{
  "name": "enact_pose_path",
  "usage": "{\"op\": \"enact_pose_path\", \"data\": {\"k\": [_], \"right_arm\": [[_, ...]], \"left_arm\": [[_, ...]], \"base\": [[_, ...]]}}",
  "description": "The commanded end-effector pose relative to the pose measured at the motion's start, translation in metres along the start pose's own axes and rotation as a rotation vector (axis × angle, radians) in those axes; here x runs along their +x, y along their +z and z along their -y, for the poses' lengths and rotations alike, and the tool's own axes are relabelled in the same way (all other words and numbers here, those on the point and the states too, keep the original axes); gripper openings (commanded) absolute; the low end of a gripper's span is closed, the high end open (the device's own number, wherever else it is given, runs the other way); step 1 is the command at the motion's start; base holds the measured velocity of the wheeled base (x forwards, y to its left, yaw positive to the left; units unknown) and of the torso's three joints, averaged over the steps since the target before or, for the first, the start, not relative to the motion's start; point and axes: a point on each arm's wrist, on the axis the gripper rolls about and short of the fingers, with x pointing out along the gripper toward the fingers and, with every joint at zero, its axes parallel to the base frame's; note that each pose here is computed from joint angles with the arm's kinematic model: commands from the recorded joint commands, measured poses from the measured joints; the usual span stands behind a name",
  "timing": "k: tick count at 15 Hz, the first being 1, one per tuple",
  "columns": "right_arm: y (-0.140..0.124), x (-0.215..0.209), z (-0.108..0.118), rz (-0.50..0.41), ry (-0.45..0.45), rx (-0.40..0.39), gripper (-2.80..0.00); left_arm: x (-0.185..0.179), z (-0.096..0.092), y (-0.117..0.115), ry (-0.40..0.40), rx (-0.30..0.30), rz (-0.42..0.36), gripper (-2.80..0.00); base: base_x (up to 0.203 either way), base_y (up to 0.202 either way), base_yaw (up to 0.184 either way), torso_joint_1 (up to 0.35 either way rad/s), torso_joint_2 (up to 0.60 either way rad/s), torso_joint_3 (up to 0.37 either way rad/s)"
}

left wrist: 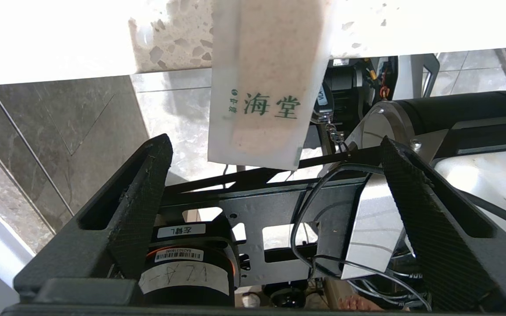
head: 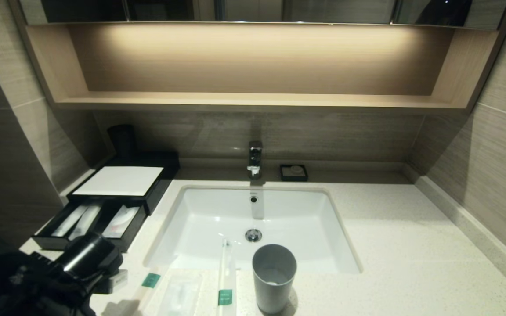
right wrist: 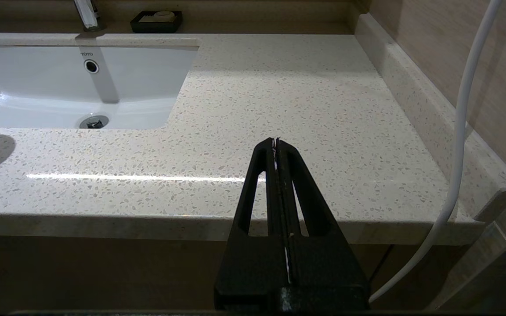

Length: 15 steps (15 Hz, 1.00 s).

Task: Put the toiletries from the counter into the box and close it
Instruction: Pick up the bathroom toiletry

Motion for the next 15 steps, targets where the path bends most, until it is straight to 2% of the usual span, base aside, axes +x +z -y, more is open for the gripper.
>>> {"op": "enact_pose_path", "data": {"k": [1,5,15], "right_arm": [[-0.0004,0.0001,0.0,-0.001,0.0,0.0,-2.8],[-0.0004,0.0001,0.0,-0.001,0.0,0.0,-2.8],[-0.0004,0.0001,0.0,-0.001,0.0,0.0,-2.8]], "left_arm": [[0.0005,-0.0002,-0.0003,0.002,-0.002,-0.005,0.0],[0.0021,-0.0005,0.0011,0.024,-0.004,-0.006,0.0],[0.0067,-0.0002,0.0053,0.023,0.001,0.033,0.0]], "base": [[0.0,0.0,0.0,0.0,0.0,0.0],[0.0,0.0,0.0,0.0,0.0,0.0],[0.0,0.0,0.0,0.0,0.0,0.0]]}}
